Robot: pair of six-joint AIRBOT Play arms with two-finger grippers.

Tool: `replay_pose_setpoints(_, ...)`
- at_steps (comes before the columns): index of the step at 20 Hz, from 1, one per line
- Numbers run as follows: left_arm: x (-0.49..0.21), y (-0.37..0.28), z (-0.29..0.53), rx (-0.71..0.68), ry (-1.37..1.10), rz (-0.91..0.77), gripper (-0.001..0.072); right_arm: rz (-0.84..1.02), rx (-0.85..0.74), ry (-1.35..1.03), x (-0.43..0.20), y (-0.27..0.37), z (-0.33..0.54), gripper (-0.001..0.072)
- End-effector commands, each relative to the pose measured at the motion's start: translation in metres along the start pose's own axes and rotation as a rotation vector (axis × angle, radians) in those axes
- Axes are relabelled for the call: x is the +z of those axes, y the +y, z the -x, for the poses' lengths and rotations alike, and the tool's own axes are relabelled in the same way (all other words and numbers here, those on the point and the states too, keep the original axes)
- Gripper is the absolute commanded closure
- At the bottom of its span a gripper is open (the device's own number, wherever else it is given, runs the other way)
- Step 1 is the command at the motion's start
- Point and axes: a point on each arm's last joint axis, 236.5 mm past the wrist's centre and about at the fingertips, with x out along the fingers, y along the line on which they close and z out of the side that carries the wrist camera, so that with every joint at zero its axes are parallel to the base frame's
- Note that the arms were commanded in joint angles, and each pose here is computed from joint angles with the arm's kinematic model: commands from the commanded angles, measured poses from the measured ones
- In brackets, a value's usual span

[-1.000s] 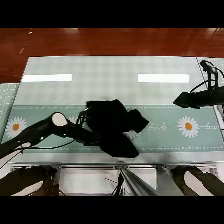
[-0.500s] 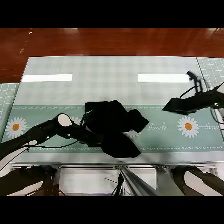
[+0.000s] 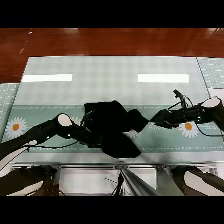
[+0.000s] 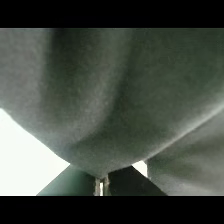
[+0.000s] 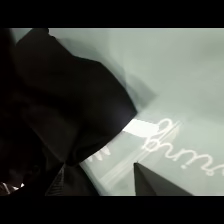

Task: Fold the shirts.

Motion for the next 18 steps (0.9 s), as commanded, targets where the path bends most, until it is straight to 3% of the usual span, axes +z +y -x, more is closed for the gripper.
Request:
replay_pose_setpoints(1, 0.000, 0.000, 0.000, 0.000, 0.002, 0.001, 0.0681, 0.028, 0.019, 0.000, -0.005, 0.010, -0.018, 0.0200)
replay_pose_setpoints(5, -0.001, 0.000, 0.000, 0.000, 0.003, 0.001, 0.0681, 0.126, -0.042, 0.003, -0.011, 0.029, -0.051, 0.0200)
replay_pose_setpoints(10, -0.001, 0.000, 0.000, 0.000, 0.003, 0.001, 0.0680, 0.119, -0.067, -0.021, -0.011, 0.038, -0.065, 0.0202)
replay_pose_setpoints(11, -0.001, 0.000, 0.000, 0.000, 0.002, 0.001, 0.0681, 0.123, -0.074, -0.033, -0.009, 0.040, -0.069, 0.0246)
replay_pose_setpoints(14, 0.002, 0.001, 0.000, 0.003, -0.008, 0.001, 0.0682, 0.151, -0.088, -0.060, -0.007, 0.046, -0.077, 0.0609)
replay_pose_setpoints(15, 0.003, 0.002, 0.000, 0.004, -0.014, 0.003, 0.0682, 0.149, -0.085, -0.062, -0.007, 0.046, -0.076, 0.0683)
replay_pose_setpoints(18, 0.010, -0.003, 0.013, -0.016, -0.050, 0.000, 0.0683, 0.172, -0.068, -0.093, 0.001, 0.055, -0.059, 0.0683)
